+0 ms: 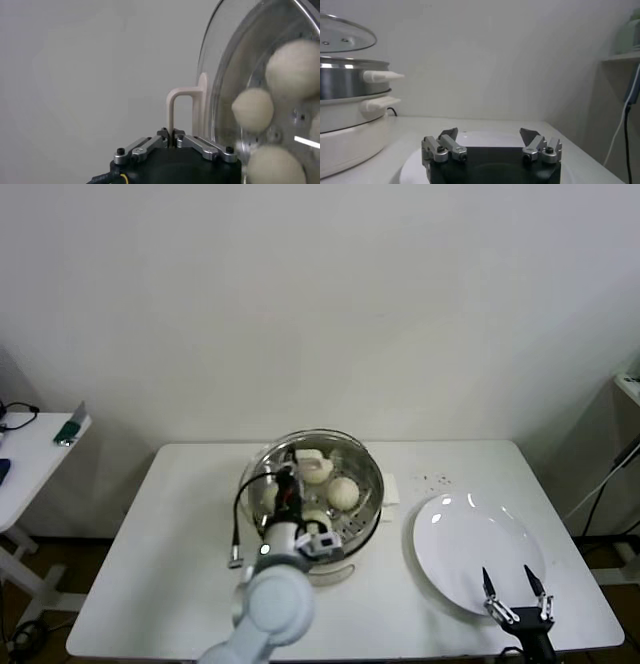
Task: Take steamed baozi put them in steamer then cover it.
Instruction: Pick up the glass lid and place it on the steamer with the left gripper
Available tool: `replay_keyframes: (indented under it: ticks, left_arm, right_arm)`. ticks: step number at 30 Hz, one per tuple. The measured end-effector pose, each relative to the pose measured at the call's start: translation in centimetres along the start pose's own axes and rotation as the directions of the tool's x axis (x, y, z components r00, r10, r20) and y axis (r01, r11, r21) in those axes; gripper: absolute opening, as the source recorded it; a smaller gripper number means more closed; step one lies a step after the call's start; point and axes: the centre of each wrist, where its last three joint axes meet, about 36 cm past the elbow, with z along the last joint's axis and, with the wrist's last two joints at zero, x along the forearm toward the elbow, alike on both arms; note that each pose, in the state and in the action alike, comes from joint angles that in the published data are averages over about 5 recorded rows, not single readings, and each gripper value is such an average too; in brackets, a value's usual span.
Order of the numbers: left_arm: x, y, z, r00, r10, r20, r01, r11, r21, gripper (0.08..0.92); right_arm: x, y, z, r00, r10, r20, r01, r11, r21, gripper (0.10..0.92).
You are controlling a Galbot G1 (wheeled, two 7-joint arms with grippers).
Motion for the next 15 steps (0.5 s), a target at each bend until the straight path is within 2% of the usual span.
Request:
replay_keyframes:
  ticks: [7, 15]
  left_arm:
    - [-0.1, -1.2, -3.0, 0.9999, 0.005, 0.014, -0.005, 1.000, -0.006, 0.141]
    - [-0.7, -2.9, -3.6, 1.0000, -0.007, -0.002, 0.007, 0.999, -0.053, 0.141]
  right_arm:
    - [-0.2, -0.3, 0.0, 1.000, 0.004, 0.005, -0.004, 1.000, 0.001, 0.823]
    - [-0.3, -0.6, 0.0, 1.000, 0.014, 0.009, -0.014, 1.000, 0.001, 0.823]
